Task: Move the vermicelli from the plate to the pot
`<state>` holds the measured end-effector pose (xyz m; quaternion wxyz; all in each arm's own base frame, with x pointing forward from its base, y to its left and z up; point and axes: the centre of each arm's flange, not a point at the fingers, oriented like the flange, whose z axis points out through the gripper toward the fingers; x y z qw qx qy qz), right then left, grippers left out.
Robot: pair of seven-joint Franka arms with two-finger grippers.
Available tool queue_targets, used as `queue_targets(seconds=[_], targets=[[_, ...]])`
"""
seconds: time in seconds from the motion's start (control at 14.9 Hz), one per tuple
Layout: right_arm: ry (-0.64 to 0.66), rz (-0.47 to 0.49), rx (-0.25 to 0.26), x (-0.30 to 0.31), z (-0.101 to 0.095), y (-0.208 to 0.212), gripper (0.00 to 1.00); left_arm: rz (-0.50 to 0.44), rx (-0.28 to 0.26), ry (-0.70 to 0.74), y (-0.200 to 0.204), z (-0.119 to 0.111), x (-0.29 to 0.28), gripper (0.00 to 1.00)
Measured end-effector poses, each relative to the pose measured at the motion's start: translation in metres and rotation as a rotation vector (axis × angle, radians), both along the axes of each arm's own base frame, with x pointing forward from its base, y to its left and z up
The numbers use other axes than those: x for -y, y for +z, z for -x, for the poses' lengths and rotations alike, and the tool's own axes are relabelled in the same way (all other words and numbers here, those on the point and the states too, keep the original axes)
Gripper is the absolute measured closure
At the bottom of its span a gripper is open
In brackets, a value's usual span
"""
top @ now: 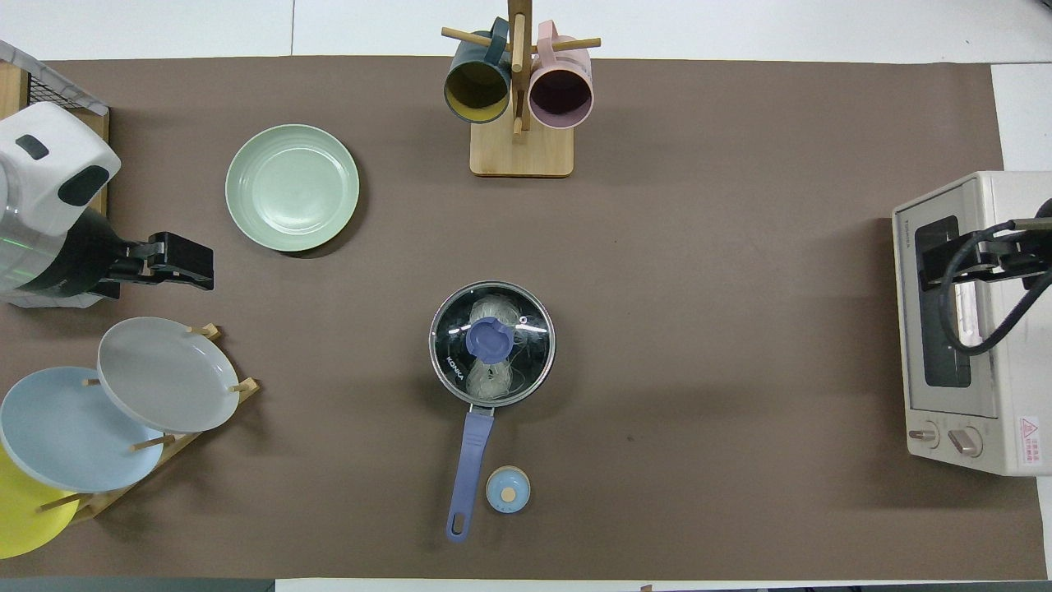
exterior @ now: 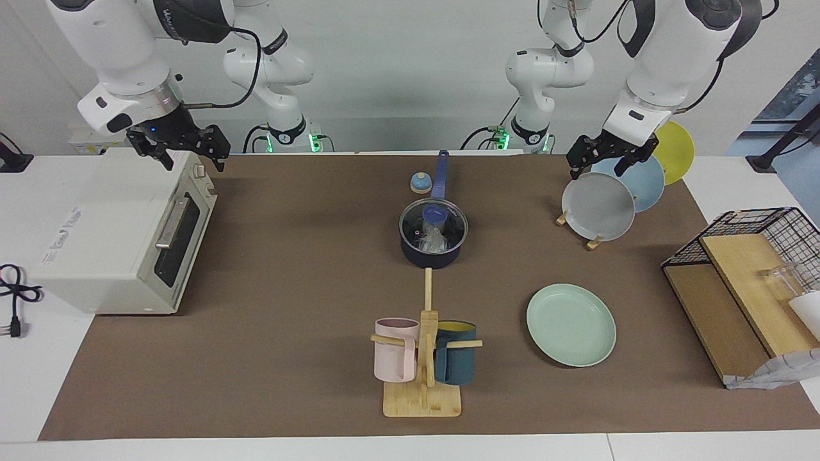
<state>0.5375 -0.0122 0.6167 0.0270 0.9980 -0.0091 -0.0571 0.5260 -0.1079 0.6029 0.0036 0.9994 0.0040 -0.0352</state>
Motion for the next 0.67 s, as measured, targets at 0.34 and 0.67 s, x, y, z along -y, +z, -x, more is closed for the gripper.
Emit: queue_targets(seconds=[0.34, 0.67], targets=[[-0.004, 0.000, 0.002, 0.0021, 0.0003, 0.0012, 0.00, 0.000, 0.000, 0.000, 0.0000, 0.0000, 0.0000, 0.00], [-0.005, -0.011, 0.007, 0.0013, 0.0008, 0.0032, 0.00, 0.000, 0.000, 0.000, 0.0000, 0.0000, 0.0000, 0.00]])
